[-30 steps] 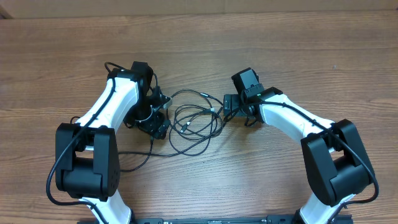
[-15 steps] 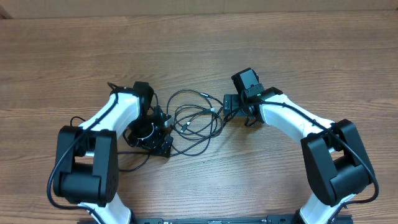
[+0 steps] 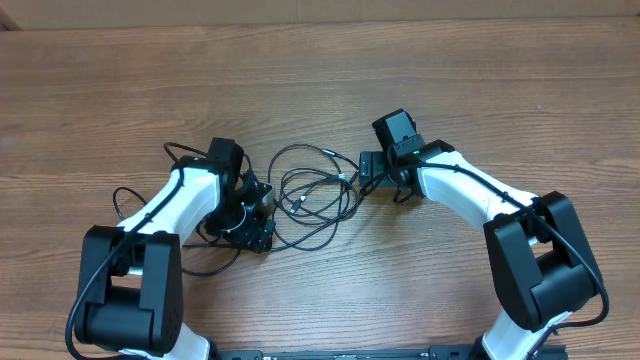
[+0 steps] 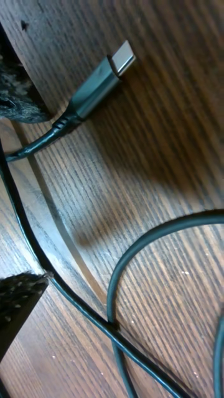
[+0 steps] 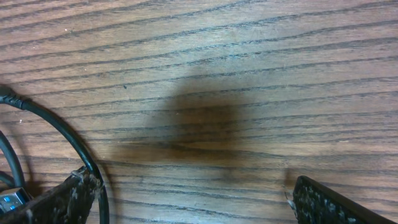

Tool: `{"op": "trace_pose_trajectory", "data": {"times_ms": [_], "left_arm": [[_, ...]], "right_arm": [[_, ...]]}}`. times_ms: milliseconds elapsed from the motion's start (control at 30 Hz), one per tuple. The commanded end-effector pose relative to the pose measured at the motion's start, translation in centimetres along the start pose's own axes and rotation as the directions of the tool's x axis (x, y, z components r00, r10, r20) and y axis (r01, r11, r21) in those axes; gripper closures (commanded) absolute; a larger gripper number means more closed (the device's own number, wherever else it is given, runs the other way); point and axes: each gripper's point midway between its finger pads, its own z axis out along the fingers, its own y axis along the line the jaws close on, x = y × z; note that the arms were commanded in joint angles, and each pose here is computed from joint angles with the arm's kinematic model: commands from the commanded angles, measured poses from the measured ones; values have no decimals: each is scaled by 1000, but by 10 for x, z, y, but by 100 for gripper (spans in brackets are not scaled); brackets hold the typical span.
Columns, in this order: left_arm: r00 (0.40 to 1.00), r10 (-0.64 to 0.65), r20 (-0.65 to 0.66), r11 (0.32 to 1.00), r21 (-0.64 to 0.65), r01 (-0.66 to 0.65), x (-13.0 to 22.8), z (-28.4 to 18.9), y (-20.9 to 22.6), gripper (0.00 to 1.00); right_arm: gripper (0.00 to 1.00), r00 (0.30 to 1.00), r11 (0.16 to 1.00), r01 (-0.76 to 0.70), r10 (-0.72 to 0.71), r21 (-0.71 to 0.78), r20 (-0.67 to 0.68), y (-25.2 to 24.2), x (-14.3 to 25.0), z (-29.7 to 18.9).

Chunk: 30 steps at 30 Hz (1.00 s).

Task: Untangle cables

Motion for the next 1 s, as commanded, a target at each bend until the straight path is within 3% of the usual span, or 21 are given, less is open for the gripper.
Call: {"op": "trace_pose_trajectory", "data": {"times_ms": [0, 233, 467, 733, 933, 967], "left_arm": [[992, 16, -128, 1000, 0, -16, 35, 57, 8, 22], [990, 110, -88, 994, -5, -111, 41, 75, 10, 27], [989, 124, -79, 992, -6, -125, 39, 75, 11, 21], [993, 108, -43, 994, -24, -109, 5, 49, 15, 24], [999, 24, -47, 999, -27, -25, -17, 17, 14, 15], [999, 11, -50, 1000, -26, -12, -18, 13, 13, 8]], "right_arm": [[0, 1000, 1000, -5, 5, -3, -6, 0, 2, 2], [0, 1000, 1000, -4, 4, -1, -7, 0, 2, 2], [0, 1000, 1000, -5, 5, 0, -9, -1, 3, 2], [0, 1000, 1000, -6, 6, -2, -6, -1, 2, 2], [0, 1000, 1000, -6, 6, -2, -5, -1, 2, 2], [0, 1000, 1000, -6, 6, -1, -5, -1, 2, 2]]}}
